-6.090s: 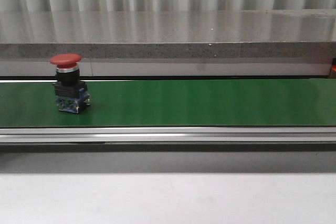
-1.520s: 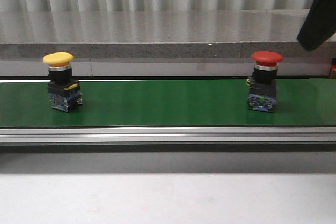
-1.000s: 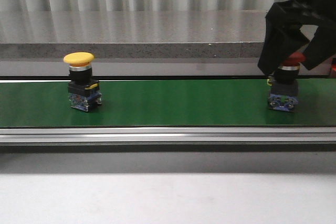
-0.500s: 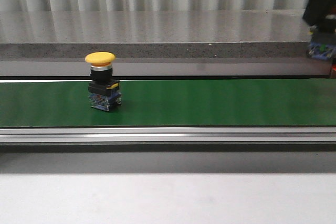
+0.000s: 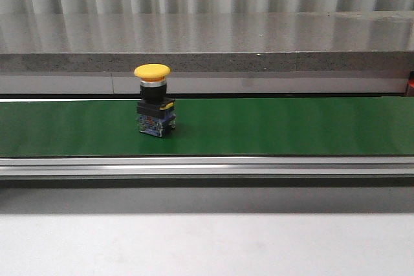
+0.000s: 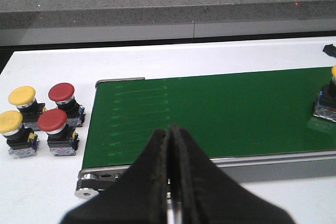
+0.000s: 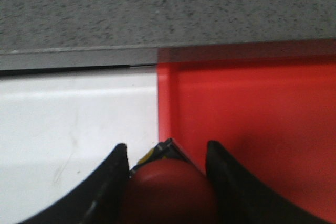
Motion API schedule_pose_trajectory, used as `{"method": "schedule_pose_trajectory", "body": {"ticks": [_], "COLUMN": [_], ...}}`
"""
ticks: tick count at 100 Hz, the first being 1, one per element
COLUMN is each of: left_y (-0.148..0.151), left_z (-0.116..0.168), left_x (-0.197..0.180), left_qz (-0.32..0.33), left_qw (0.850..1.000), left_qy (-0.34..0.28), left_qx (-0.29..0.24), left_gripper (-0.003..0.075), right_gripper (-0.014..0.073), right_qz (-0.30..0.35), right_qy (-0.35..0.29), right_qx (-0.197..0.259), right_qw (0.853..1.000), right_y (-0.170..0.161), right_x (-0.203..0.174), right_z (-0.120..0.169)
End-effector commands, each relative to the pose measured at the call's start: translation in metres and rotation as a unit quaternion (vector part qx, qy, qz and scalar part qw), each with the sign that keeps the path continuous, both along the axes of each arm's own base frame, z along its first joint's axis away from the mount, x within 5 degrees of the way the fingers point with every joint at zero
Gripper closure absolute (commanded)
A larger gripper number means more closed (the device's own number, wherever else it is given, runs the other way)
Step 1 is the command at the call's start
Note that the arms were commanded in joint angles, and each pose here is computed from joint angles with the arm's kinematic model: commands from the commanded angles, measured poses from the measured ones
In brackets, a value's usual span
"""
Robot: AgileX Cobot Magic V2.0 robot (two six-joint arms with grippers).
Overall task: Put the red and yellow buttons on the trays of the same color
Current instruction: 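Grasp the red button at the belt end with the right gripper, then lower the red button into the red tray and open the right gripper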
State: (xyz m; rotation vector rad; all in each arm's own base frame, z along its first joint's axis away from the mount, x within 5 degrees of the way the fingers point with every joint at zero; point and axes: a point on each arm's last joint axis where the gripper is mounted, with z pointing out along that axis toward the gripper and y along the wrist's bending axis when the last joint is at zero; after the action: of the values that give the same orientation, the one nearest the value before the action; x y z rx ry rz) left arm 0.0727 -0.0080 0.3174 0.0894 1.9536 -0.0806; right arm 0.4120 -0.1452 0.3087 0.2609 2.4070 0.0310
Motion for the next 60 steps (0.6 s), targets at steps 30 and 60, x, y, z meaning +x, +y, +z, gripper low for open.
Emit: {"method": "schedule_pose_trajectory", "body": {"ticks": [30,60], "left_y": [-0.001,-0.001], "left_z": [0.015,0.015], "left_x": [0.002,0.002], "left_qz": [-0.003,-0.003], "left_qw": [0.999,0.999], "left_qy": [-0.049,-0.049], "left_qx": [-0.011,-0.011], "left_gripper": [0.0740,0.0740], "right_gripper": [0.0442,0.0441], "right_qz": [-0.037,-0.038], "right_qy": [-0.044,-0.022], "right_qx": [-0.012,-0.003], "right_qw": [0.998,0.999], "right_y": [-0.030,-0.036], "right_x": [0.024,0.037], "right_z": [-0.013,-0.041]}}
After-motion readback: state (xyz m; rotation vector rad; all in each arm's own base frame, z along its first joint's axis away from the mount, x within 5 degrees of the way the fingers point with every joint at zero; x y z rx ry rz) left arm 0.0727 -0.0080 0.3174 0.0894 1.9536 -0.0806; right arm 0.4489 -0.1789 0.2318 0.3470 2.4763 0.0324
